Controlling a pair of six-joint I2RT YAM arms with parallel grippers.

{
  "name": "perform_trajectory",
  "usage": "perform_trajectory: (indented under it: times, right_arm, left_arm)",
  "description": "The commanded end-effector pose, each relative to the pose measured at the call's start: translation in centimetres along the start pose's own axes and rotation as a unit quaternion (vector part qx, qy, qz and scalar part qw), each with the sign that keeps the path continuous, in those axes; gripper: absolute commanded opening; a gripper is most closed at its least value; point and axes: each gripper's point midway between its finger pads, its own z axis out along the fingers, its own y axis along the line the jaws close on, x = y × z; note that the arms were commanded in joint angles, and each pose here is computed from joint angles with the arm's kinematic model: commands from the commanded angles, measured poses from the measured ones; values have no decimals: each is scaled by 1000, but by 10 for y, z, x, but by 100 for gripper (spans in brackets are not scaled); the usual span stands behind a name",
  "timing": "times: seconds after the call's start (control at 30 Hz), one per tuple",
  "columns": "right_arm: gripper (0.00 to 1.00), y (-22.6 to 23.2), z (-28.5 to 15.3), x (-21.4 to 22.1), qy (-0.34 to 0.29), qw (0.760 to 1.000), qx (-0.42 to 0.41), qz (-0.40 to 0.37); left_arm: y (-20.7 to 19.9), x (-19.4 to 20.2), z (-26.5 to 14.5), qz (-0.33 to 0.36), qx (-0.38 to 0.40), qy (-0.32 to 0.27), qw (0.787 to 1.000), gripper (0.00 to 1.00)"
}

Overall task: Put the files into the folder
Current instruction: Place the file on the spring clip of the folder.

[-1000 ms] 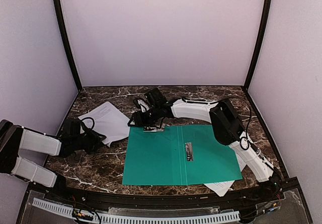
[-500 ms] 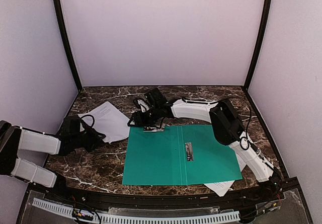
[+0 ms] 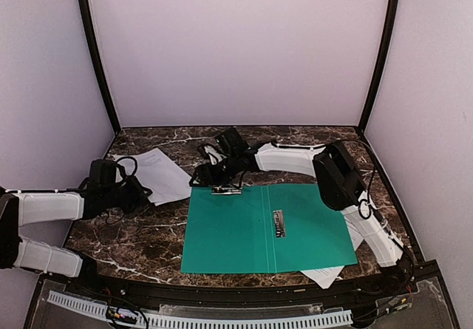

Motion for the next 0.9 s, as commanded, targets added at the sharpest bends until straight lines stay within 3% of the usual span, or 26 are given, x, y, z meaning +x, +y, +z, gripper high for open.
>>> perform_trajectory:
  times: [0.0,0.2,0.6,0.77,0.87]
  right_arm:
    - [79,7,-41,-30,-37,999,11,-29]
    - [82,11,-80,-50,-70,996,24,-44]
    - [82,-25,-161,-54,-110,989,99,-20]
    - [82,-42,-190,-48,-120,984,132,-10]
    - [82,-53,-209,-42,-126,980,151,1]
  left_arm:
    - [-25,-17,-18,85,-4,-19,996,1]
    - [-71,-32,-36,181,23,-17,983,1]
    - [-181,-24,-67,274,170,42,946,1]
    - [-234,4,-76,325,227,78,915,1]
    - [-262,39,-84,364,265,109,886,1]
